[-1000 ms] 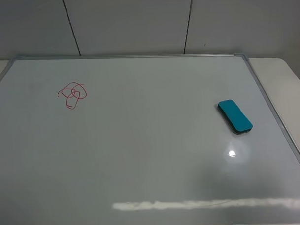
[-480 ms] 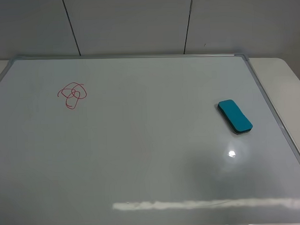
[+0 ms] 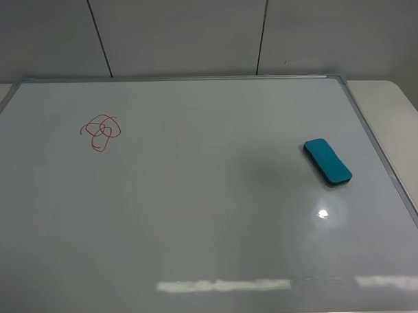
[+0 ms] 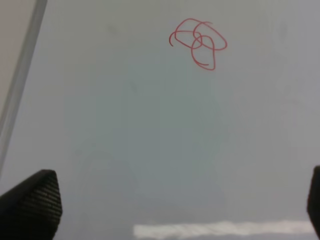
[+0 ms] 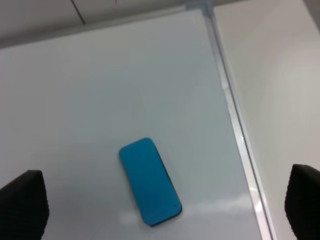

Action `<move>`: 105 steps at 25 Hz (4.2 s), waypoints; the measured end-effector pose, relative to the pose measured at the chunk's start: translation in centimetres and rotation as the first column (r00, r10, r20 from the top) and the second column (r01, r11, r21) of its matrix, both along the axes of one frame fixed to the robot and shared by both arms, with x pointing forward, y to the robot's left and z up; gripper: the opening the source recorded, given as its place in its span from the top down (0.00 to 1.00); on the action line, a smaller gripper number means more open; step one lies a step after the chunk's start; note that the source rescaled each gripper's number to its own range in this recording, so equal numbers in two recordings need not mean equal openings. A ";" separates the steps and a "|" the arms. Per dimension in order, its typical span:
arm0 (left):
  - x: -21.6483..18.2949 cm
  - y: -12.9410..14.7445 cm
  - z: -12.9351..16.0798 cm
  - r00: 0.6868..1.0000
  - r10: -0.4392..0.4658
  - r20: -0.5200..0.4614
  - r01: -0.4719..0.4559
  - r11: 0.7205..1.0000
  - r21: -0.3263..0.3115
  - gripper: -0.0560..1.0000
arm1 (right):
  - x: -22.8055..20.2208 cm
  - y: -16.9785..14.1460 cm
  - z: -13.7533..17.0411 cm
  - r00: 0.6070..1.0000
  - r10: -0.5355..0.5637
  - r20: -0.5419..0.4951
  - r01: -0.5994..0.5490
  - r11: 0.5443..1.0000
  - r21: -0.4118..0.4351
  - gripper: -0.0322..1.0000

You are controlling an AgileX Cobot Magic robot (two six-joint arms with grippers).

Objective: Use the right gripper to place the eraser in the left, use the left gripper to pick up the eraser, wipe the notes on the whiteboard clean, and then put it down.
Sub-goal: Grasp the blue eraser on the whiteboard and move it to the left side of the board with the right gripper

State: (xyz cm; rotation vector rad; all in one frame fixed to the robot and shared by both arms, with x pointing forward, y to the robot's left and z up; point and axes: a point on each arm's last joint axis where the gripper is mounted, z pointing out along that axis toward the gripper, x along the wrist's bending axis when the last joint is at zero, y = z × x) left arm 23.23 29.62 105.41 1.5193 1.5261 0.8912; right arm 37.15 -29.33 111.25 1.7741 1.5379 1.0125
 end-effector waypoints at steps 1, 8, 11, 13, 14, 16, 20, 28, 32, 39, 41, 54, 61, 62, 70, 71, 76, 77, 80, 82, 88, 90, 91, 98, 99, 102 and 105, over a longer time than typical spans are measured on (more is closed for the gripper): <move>0.0 0.0 0.0 1.000 0.000 0.000 0.000 1.000 0.000 0.00 | 1.1 0.2 -0.4 0.999 0.009 -0.041 -0.009 1.000 0.011 0.06; 0.0 0.0 0.0 1.000 0.000 0.000 0.000 1.000 0.000 0.00 | 6.5 0.7 -5.0 0.943 0.031 -0.331 -0.026 0.999 0.020 0.06; 0.0 0.0 0.0 1.000 0.000 0.000 0.000 1.000 0.000 0.00 | 7.5 0.8 -6.9 0.894 0.044 -0.446 -0.043 0.999 0.011 0.06; 0.0 0.0 0.0 1.000 0.000 0.000 0.000 1.000 0.000 0.00 | 7.8 0.8 -7.9 0.857 0.057 -0.511 -0.061 0.998 0.008 0.06; 0.0 0.0 0.0 1.000 0.000 0.000 0.000 1.000 0.000 0.00 | 7.8 0.9 -8.2 0.843 0.063 -0.534 -0.070 0.998 0.008 0.06; 0.0 0.0 0.0 1.000 0.000 0.000 0.000 1.000 0.000 0.00 | 8.0 0.9 -8.6 0.829 0.077 -0.554 -0.093 0.996 0.000 0.06; 0.0 0.0 0.0 1.000 0.000 0.000 0.000 1.000 0.000 0.00 | 8.3 0.9 -9.0 0.825 0.086 -0.559 -0.108 0.994 -0.007 0.14; 0.0 0.0 0.0 1.000 0.000 0.000 0.000 1.000 0.000 0.00 | 9.8 1.2 -10.1 0.822 0.092 -0.562 -0.149 0.987 -0.057 0.88; 0.0 0.0 0.0 1.000 0.000 0.000 0.000 1.000 0.000 0.00 | 11.8 2.1 -10.9 0.803 0.101 -0.588 -0.215 0.968 -0.127 0.95; 0.0 0.0 0.0 1.000 0.000 0.000 0.000 1.000 0.000 0.00 | 16.0 6.2 -14.2 0.737 0.132 -0.663 -0.364 0.904 -0.225 0.96; 0.0 0.0 0.0 1.000 0.000 0.000 0.000 1.000 0.000 0.00 | 16.6 7.0 -15.3 0.718 0.140 -0.682 -0.394 0.889 -0.232 0.96; 0.0 0.0 0.0 1.000 0.000 0.000 0.000 1.000 0.000 0.00 | 17.9 7.6 -21.0 0.633 0.045 -0.773 -0.403 0.872 -0.279 0.96; 0.0 0.0 0.0 1.000 0.000 0.000 0.000 1.000 0.000 0.00 | 17.4 10.8 -21.2 0.665 0.113 -0.738 -0.473 0.829 -0.298 0.97; 0.0 0.0 0.0 1.000 0.000 0.000 0.000 1.000 0.000 0.00 | 17.2 11.9 -21.1 0.673 0.149 -0.724 -0.490 0.823 -0.286 0.97; 0.0 0.0 0.0 1.000 0.000 0.000 0.000 1.000 0.000 0.00 | 13.6 21.8 -21.1 0.702 0.411 -0.582 -0.507 0.862 -0.002 0.97; 0.0 0.0 0.0 1.000 0.000 0.000 0.000 1.000 0.000 0.00 | 13.0 23.0 -21.1 0.705 0.437 -0.559 -0.505 0.862 0.037 0.97; 0.0 0.0 0.0 1.000 0.000 0.000 0.000 1.000 0.000 0.00 | 10.2 27.0 -21.4 0.691 0.540 -0.481 -0.559 0.821 0.118 0.97; 0.0 0.0 0.0 1.000 0.000 0.000 0.000 1.000 0.000 0.00 | 9.8 27.6 -21.5 0.690 0.552 -0.468 -0.567 0.814 0.125 0.97; 0.0 0.0 0.0 1.000 0.000 0.000 0.000 1.000 0.000 0.00 | 9.1 29.7 -22.0 0.671 0.587 -0.452 -0.597 0.790 0.138 0.95; 0.0 0.0 0.0 1.000 0.000 0.000 0.000 1.000 0.000 0.00 | 8.9 32.5 -22.4 0.642 0.620 -0.452 -0.633 0.761 0.144 0.95; 0.0 0.0 0.0 1.000 0.000 0.000 0.000 1.000 0.000 0.00 | 8.5 38.4 -22.6 0.589 0.679 -0.439 -0.682 0.708 0.180 0.95; 0.0 0.0 0.0 1.000 0.000 0.000 0.000 1.000 0.000 0.00 | 8.4 40.3 -22.6 0.570 0.695 -0.438 -0.697 0.691 0.190 0.95; 0.0 0.0 0.0 1.000 0.000 0.000 0.000 1.000 0.000 0.00 | 8.3 41.2 -22.6 0.558 0.704 -0.440 -0.706 0.681 0.194 0.95; 0.0 0.0 0.0 1.000 0.000 0.000 0.000 1.000 0.000 0.00 | 7.7 46.4 -22.4 0.480 0.754 -0.448 -0.773 0.605 0.190 0.95; 0.0 0.0 0.0 1.000 0.000 0.000 0.000 1.000 0.000 0.00 | 7.7 47.0 -22.5 0.466 0.759 -0.455 -0.785 0.592 0.183 0.95; 0.0 0.0 0.0 1.000 0.000 0.000 0.000 1.000 0.000 0.00 | 7.5 48.2 -22.4 0.411 0.783 -0.466 -0.843 0.521 0.132 0.94; 0.0 0.0 0.0 1.000 0.000 0.000 0.000 1.000 0.000 0.00 | 7.4 48.9 -22.1 0.356 0.807 -0.470 -0.900 0.431 0.058 0.94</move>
